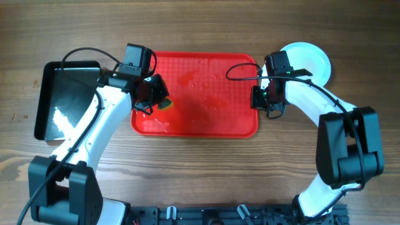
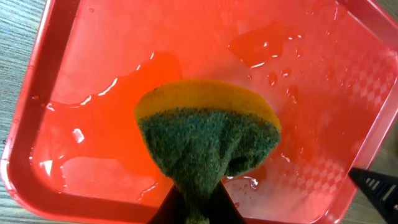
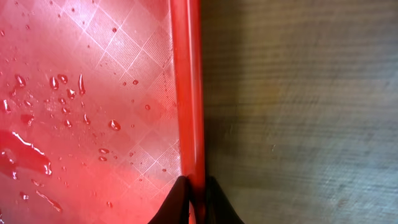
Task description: Clean dirty plates on tray and stack at the side
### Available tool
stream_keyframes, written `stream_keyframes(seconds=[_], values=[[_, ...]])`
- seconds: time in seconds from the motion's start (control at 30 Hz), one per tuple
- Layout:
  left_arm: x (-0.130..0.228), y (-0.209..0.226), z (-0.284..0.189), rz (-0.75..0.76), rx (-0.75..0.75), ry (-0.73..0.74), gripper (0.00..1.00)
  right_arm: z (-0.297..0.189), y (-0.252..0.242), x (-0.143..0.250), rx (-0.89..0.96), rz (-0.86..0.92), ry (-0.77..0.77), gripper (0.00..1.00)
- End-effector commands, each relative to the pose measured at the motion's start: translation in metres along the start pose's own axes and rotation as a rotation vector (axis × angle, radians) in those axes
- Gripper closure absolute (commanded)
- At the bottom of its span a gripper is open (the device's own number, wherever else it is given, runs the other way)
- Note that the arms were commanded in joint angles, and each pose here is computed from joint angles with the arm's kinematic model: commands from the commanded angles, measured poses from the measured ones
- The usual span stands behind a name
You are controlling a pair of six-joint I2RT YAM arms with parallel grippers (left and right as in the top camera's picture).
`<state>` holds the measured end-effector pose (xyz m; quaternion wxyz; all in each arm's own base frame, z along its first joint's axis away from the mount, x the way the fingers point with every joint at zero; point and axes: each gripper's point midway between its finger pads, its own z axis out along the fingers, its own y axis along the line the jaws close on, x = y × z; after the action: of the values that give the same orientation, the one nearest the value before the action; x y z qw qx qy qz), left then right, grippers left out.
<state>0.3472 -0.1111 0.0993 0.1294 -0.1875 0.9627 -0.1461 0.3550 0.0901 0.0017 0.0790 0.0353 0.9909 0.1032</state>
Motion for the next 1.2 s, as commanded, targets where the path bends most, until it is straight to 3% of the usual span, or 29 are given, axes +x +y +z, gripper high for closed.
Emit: stream_keyframes(seconds=[0.0, 0.1, 0.3, 0.7, 0.77, 0.93, 0.97, 1.03, 1.17], values=[[0.004, 0.0, 0.004, 0.0, 0.002, 0.018, 0.94, 0.003, -0.013, -0.025, 0.086, -0.105, -0.089, 0.96], [0.004, 0.0, 0.004, 0.0, 0.002, 0.018, 0.94, 0.001, -0.008, -0.041, 0.08, -0.217, -0.153, 0.95], [0.004, 0.0, 0.004, 0.0, 0.002, 0.017, 0.94, 0.002, -0.003, -0.033, 0.041, -0.215, -0.12, 0.96], [0.004, 0.0, 0.004, 0.0, 0.002, 0.017, 0.94, 0.004, -0.009, 0.004, 0.05, -0.064, 0.029, 0.95], [0.001, 0.002, 0.004, 0.003, -0.011, 0.003, 0.94, -0.001, -0.008, 0.001, 0.048, -0.064, 0.025, 0.81], [-0.05, 0.031, -0.004, -0.062, -0.086, -0.184, 0.96, -0.071, 0.01, -0.021, 0.04, -0.07, -0.01, 0.69], [-0.065, 0.043, -0.008, -0.099, -0.091, -0.223, 0.96, -0.084, 0.014, -0.024, 0.035, -0.072, -0.026, 0.61], [-0.101, 0.086, -0.023, -0.212, -0.131, -0.326, 0.96, -0.107, 0.026, -0.02, -0.019, -0.08, -0.048, 0.4], [-0.139, 0.183, -0.036, -0.434, -0.216, -0.422, 0.96, -0.13, 0.057, -0.009, -0.191, -0.095, -0.046, 0.37]])
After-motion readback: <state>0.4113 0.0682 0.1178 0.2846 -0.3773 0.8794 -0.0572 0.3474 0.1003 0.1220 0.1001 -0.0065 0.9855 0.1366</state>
